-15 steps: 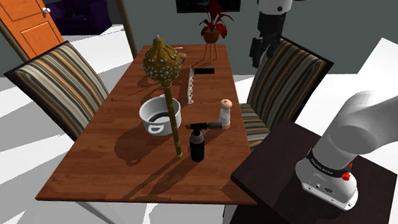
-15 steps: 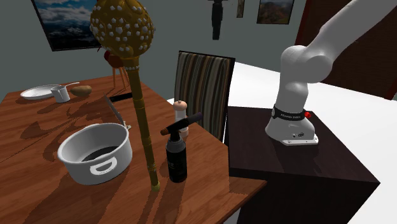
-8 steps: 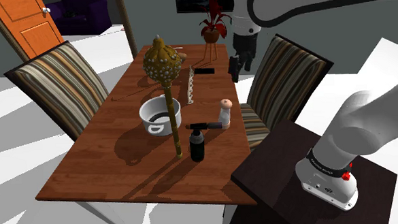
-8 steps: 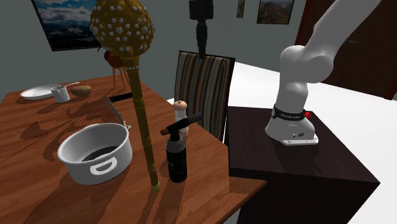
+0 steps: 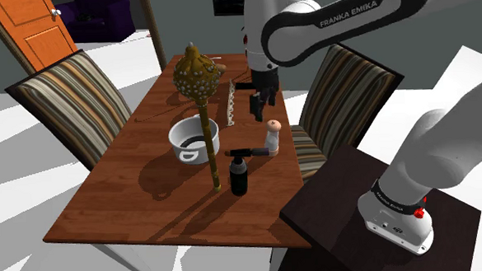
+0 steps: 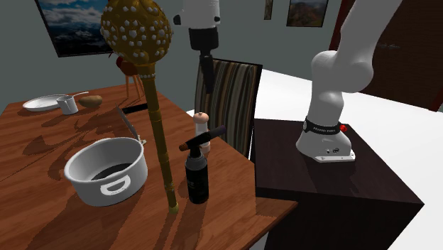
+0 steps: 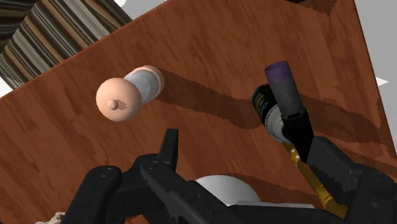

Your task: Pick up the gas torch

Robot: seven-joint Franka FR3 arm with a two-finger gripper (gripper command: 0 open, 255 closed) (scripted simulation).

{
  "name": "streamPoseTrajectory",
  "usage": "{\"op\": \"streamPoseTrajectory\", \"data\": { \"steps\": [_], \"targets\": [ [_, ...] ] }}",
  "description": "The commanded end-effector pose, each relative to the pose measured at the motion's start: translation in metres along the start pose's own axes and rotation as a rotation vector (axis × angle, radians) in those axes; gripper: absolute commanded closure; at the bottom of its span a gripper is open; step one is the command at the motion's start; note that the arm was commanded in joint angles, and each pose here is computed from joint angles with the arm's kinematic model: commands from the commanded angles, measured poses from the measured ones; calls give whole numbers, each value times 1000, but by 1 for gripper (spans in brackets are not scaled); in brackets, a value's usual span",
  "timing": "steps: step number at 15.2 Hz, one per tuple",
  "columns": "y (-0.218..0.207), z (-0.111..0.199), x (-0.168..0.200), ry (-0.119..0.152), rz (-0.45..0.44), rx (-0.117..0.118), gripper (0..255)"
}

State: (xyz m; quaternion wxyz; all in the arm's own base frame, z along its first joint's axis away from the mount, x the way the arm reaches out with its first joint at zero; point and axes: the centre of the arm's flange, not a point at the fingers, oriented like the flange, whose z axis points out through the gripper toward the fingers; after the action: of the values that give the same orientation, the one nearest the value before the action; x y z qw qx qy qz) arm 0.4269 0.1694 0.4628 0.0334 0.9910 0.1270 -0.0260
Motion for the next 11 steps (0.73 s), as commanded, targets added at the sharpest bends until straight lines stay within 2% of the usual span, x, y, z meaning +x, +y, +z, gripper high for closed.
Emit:
{"op": "streamPoseTrajectory", "data": {
  "steps": [1,11],
  "targets": [
    [-18,17,15,-6,-35,0,0],
    [-109,93,78,-36,-208,-5,0]
  ]
}}
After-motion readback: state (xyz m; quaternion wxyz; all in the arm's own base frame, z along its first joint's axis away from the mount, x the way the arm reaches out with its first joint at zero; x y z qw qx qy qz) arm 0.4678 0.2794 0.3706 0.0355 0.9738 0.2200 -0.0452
